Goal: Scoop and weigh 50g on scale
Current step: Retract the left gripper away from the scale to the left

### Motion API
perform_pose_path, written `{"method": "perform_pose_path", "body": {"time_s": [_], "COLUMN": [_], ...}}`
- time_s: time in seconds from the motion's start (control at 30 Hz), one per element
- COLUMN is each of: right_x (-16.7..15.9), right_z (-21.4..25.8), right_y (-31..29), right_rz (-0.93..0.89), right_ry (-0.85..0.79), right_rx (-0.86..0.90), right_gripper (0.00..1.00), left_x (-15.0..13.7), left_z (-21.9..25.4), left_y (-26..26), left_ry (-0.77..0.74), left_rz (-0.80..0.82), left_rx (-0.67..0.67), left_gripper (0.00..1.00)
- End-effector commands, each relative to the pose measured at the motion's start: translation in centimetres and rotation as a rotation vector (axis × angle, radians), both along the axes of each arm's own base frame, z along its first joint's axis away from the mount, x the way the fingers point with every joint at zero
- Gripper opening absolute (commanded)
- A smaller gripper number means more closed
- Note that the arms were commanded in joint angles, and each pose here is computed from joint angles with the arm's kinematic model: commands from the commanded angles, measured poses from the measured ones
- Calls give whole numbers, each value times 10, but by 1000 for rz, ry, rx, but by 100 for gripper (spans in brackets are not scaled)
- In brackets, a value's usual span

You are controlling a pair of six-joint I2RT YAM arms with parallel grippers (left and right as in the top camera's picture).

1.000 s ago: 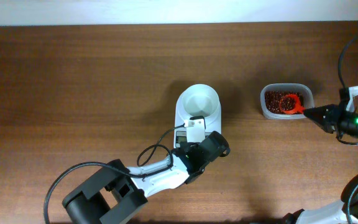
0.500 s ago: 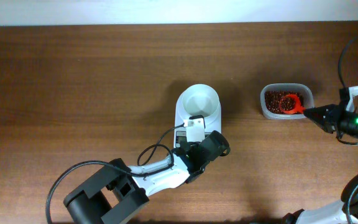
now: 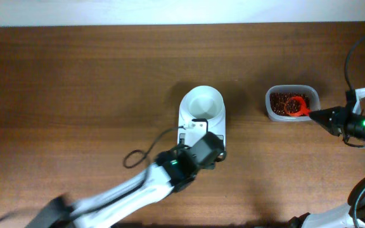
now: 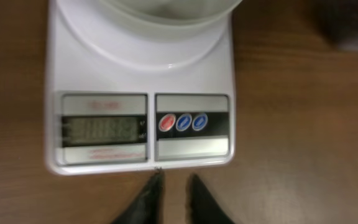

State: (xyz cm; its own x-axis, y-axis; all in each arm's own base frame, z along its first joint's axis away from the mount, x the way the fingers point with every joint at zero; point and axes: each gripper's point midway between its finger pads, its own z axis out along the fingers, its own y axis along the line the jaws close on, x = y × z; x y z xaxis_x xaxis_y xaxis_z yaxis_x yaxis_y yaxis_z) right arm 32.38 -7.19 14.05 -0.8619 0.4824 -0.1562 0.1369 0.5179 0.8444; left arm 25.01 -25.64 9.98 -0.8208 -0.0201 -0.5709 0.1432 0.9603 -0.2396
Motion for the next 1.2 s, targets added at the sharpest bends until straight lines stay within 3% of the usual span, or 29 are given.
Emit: {"method": "perform_pose_path", "body": {"time_s": [0.0, 0.03, 0.17, 0.23, 0.37, 0.43, 0.57, 0.7, 0.8, 1.17], "right_x": [1, 0, -1, -1, -2, -2, -2, -3, -4, -4], "right_z": [0, 0, 0, 0, 0, 0, 0, 0, 0, 0], "right_y": [-1, 0, 1, 1, 1, 1, 2, 2, 3, 3], "right_rz": [6, 6, 6, 6, 6, 6, 6, 6, 6, 6], "right_ry": [-14, -12, -3, -3, 0, 0, 4, 8, 11, 11], "right_rx": [-1, 0, 8, 8, 10, 10, 13, 17, 19, 19], "right_gripper": [4, 4, 4, 4, 4, 4, 4, 4, 4, 4], "left_x": [-13, -16, -45, -56, -60, -45, -27, -14, 2, -5], "left_z": [72, 85, 94, 92, 101, 115, 120, 92, 90, 109], "left_y": [26, 44, 82, 73, 78, 93, 103, 104, 113, 117], "left_ry": [-174, -216, -213, -262, -225, -234, -257, -138, -99, -167], "left_rz": [-198, -195, -255, -558, -811, -789, -897, -894, -717, -703], "left_rx": [34, 74, 160, 272, 158, 147, 250, 273, 278, 280], "left_gripper": [82, 99, 99, 99, 99, 99, 99, 99, 99, 99]}}
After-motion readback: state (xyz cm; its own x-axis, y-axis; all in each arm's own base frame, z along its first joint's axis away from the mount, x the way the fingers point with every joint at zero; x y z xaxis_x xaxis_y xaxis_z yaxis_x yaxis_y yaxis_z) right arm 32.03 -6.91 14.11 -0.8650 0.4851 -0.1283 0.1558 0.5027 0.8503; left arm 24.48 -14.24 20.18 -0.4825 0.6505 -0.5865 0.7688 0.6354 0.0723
